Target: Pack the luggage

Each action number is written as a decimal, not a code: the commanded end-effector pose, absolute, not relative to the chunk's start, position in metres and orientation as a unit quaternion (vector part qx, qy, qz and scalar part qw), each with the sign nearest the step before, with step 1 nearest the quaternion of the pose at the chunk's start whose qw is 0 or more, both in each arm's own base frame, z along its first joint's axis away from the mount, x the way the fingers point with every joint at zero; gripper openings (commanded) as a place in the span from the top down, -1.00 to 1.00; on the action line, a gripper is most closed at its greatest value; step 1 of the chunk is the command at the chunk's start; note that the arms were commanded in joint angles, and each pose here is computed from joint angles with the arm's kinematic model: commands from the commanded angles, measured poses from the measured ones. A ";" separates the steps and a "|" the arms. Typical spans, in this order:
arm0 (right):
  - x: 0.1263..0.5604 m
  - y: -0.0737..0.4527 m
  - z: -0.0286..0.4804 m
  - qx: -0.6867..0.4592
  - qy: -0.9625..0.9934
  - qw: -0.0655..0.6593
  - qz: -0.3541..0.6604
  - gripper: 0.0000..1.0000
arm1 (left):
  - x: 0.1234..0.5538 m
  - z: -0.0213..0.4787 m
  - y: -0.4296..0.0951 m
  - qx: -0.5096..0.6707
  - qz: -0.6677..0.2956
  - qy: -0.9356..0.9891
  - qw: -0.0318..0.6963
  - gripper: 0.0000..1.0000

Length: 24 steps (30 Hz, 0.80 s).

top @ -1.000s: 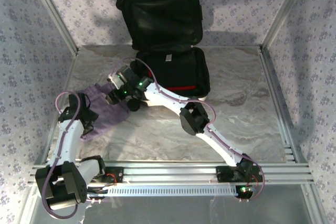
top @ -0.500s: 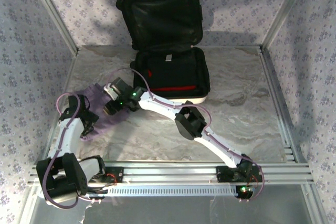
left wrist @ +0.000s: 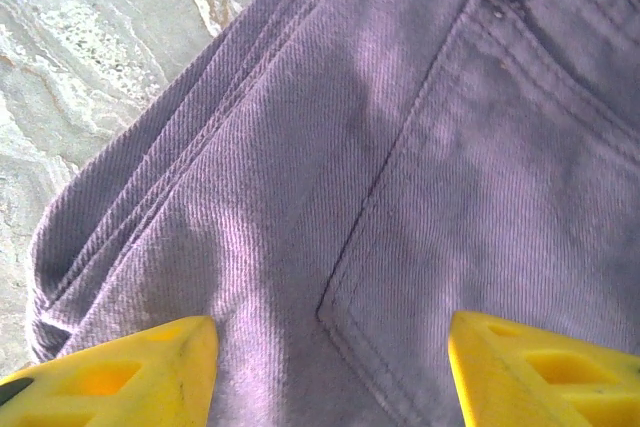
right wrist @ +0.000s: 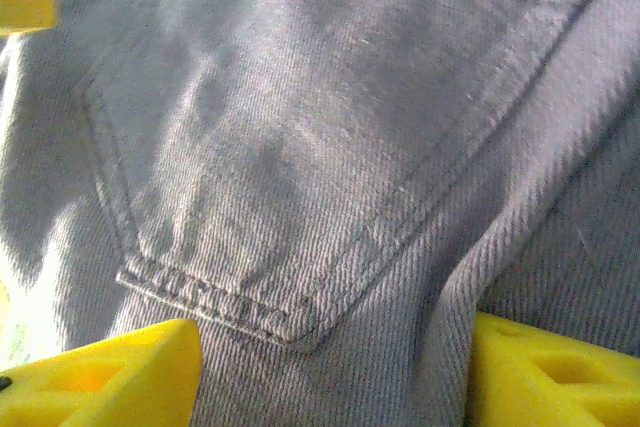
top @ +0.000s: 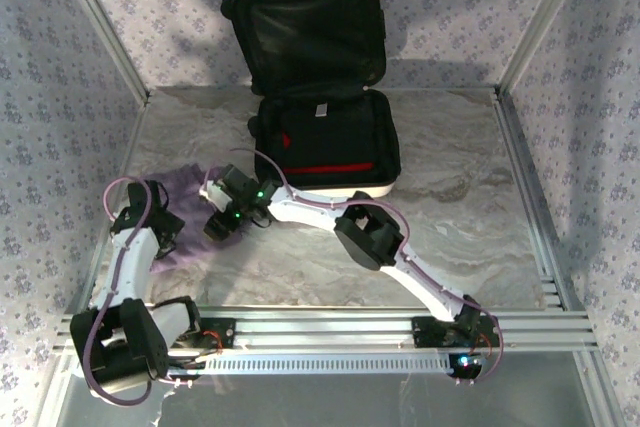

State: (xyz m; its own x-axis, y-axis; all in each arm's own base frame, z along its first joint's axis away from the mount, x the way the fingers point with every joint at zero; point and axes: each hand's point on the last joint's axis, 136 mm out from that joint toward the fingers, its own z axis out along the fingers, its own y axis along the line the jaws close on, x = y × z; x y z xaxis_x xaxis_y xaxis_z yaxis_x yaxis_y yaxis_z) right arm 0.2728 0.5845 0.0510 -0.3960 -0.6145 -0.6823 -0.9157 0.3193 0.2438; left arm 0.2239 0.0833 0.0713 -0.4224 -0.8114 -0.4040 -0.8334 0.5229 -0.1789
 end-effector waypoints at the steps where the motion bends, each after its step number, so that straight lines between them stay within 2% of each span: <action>1: 0.241 0.552 0.016 -0.509 0.792 0.167 0.293 -0.33 | 0.224 0.060 0.088 -0.492 0.036 0.842 0.220 -0.25; 17: 0.207 0.474 -0.012 -0.448 0.843 0.138 0.264 -0.26 | 0.224 0.042 0.072 -0.480 -0.011 0.850 0.216 -0.23; 24: 0.219 0.468 0.031 -0.406 0.855 0.161 0.279 -0.34 | 0.230 0.059 0.073 -0.475 -0.016 0.846 0.242 -0.25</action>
State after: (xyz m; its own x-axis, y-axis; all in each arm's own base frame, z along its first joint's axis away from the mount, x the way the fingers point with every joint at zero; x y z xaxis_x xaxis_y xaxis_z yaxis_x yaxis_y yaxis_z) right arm 0.2246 0.5017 0.0438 -0.5110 -0.5823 -0.6323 -0.8576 0.3951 0.3292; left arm 0.2221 0.0705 0.0445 -0.4415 -0.8227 -0.3582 -0.8134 0.5355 -0.2273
